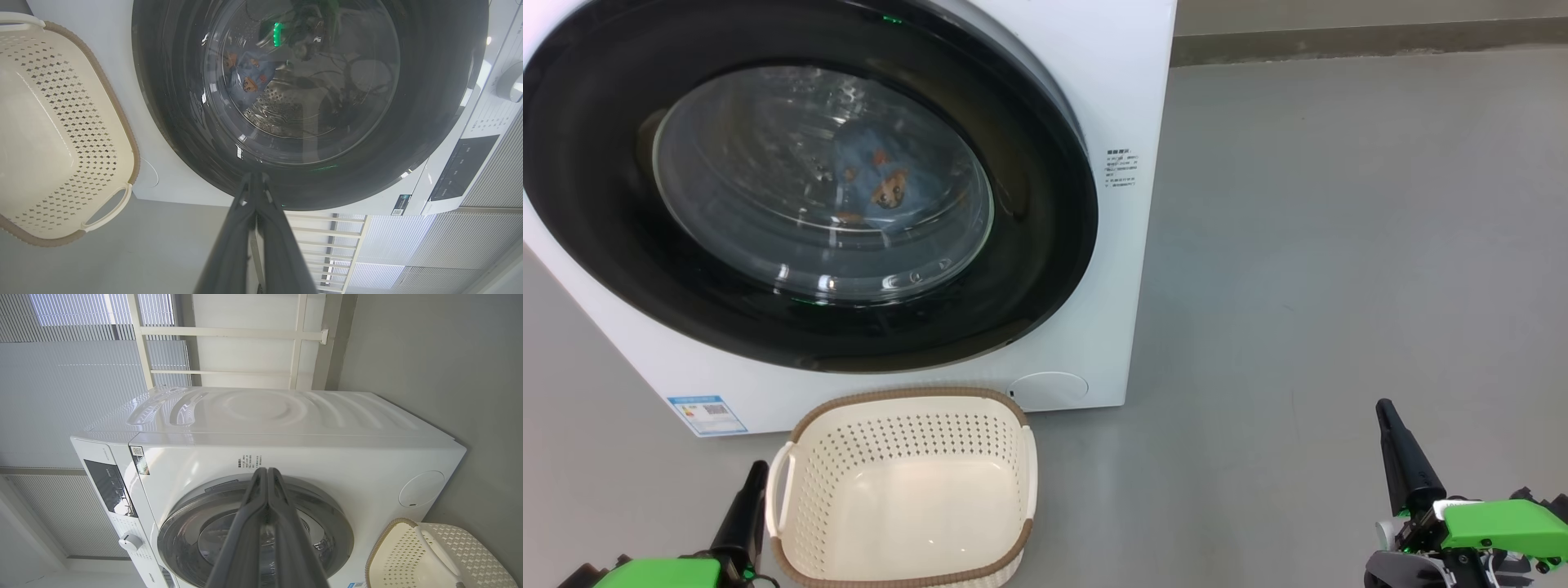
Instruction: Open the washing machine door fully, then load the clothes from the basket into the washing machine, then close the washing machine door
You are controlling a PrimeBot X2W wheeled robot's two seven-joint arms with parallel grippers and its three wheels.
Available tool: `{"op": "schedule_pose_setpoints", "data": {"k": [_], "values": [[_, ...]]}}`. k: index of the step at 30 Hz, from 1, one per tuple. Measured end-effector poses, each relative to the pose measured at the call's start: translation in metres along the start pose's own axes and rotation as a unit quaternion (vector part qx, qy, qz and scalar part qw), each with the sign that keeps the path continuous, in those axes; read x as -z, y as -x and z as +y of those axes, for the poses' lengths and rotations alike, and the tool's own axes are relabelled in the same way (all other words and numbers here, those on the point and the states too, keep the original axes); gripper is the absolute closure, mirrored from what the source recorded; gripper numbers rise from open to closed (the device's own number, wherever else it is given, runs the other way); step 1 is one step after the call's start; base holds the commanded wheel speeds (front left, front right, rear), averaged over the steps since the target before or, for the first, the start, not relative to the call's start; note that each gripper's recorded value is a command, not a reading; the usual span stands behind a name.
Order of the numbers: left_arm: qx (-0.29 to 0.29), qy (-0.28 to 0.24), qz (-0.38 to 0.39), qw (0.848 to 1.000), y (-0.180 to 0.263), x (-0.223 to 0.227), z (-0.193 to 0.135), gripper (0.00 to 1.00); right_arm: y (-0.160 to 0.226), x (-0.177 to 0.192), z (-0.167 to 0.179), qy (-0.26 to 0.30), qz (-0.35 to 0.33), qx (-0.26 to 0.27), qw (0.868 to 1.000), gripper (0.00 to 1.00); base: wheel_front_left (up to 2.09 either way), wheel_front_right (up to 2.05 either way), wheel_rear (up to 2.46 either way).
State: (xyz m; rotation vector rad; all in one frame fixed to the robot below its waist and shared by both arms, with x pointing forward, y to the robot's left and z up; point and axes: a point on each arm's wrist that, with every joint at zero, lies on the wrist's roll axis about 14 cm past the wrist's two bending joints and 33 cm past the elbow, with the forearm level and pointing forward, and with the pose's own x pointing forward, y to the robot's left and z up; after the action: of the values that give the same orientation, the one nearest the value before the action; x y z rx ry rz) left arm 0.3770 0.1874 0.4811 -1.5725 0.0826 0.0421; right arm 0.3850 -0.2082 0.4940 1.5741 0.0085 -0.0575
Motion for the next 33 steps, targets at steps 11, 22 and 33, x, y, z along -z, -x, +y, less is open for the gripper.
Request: {"op": "schedule_pose_setpoints", "data": {"k": [11, 22, 33], "values": [[0.000, 0.000, 0.000, 1.000, 0.0000, -0.0001, 0.0000, 1.00, 0.0000, 0.0001, 0.0000, 0.000, 0.000, 0.000, 1.000, 1.00, 0.00, 0.00, 0.00], [0.000, 0.000, 0.000, 1.000, 0.0000, -0.0001, 0.0000, 1.00, 0.0000, 0.0001, 0.0000, 0.000, 0.000, 0.000, 1.000, 1.00, 0.00, 0.00, 0.00], [0.000, 0.000, 0.000, 1.000, 0.0000, -0.0001, 0.0000, 1.00, 0.0000, 0.0001, 0.0000, 0.000, 0.000, 0.000, 1.000, 1.00, 0.00, 0.00, 0.00]]}}
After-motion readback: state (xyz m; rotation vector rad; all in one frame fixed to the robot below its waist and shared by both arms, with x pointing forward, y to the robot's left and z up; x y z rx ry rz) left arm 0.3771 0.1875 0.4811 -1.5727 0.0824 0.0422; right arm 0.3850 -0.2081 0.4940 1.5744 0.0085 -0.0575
